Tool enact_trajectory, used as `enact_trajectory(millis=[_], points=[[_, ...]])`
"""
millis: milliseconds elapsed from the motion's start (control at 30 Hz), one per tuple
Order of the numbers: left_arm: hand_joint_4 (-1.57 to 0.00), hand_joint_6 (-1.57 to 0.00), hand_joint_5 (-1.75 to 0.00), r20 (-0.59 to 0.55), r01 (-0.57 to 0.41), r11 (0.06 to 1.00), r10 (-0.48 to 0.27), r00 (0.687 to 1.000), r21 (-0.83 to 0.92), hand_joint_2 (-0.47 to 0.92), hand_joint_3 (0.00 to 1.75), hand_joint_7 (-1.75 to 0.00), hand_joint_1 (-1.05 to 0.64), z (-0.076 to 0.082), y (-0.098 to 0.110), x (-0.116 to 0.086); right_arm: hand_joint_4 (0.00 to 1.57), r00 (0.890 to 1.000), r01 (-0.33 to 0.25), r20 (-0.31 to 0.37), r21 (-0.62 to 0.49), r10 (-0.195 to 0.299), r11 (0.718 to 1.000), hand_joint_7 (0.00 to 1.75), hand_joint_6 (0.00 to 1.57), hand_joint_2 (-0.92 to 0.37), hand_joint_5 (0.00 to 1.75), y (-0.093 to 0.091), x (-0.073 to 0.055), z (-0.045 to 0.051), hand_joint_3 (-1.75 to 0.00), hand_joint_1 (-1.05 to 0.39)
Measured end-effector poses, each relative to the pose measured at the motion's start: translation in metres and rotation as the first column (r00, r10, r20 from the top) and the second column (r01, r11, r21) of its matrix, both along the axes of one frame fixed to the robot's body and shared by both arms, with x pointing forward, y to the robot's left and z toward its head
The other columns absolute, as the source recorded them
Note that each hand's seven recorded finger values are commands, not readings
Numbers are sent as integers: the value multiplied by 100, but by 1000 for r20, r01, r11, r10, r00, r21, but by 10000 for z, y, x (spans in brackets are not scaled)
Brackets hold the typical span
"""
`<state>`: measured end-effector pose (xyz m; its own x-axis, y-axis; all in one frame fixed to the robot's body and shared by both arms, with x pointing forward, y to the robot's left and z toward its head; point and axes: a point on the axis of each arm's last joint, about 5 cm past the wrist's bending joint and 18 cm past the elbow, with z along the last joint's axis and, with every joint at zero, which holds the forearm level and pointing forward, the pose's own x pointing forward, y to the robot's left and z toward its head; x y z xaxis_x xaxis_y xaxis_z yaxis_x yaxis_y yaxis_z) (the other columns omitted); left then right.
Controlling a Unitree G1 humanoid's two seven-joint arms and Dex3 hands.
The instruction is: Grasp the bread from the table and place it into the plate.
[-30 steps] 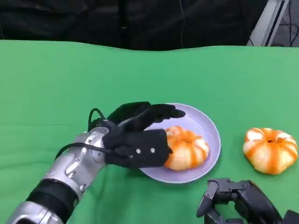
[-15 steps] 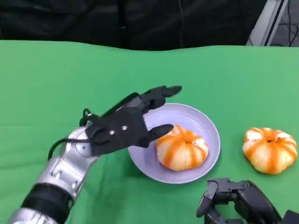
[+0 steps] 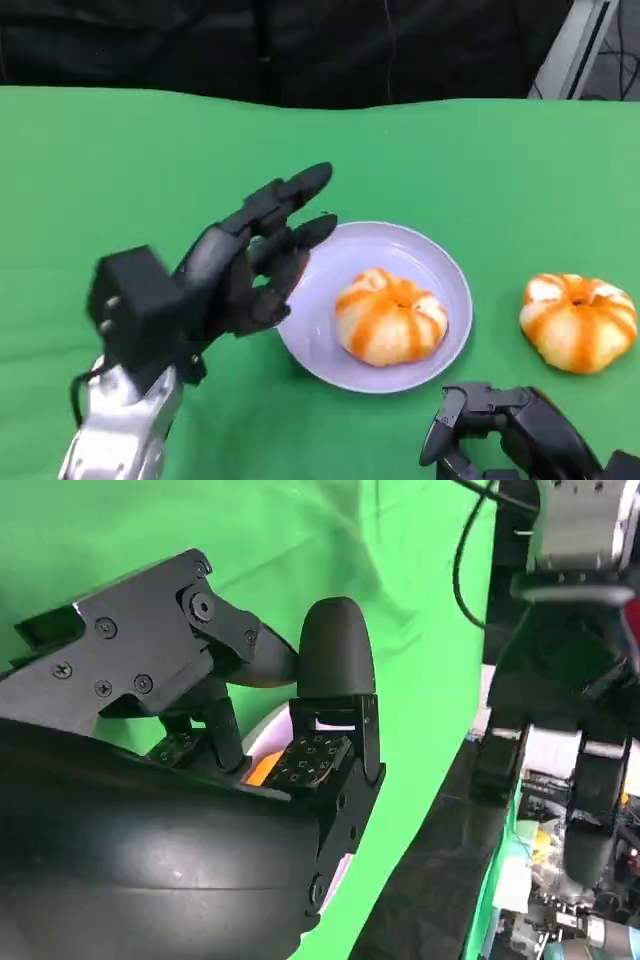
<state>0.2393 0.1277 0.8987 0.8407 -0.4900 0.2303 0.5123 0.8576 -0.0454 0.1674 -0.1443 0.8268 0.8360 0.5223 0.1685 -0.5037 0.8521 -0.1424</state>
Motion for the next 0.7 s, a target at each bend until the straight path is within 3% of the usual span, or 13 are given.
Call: enact_trajectory(millis=[500,700], points=[[-59,-41,-5,-54,-99,985,92,994,-143,92,61,-3,-80,-295,305,-613,85,1000,-3,-2,-2,3,1000,113,87,-63,145,-18,-3,-2,-93,-12],[-64,-47,-4,-33,-96,980,92,995,-173,92,56,-4,-79,-334,304,-686,83,1000,-9,-3,-2,9,1000,115,87,-63,147,-32,-3,-2,-94,-12]])
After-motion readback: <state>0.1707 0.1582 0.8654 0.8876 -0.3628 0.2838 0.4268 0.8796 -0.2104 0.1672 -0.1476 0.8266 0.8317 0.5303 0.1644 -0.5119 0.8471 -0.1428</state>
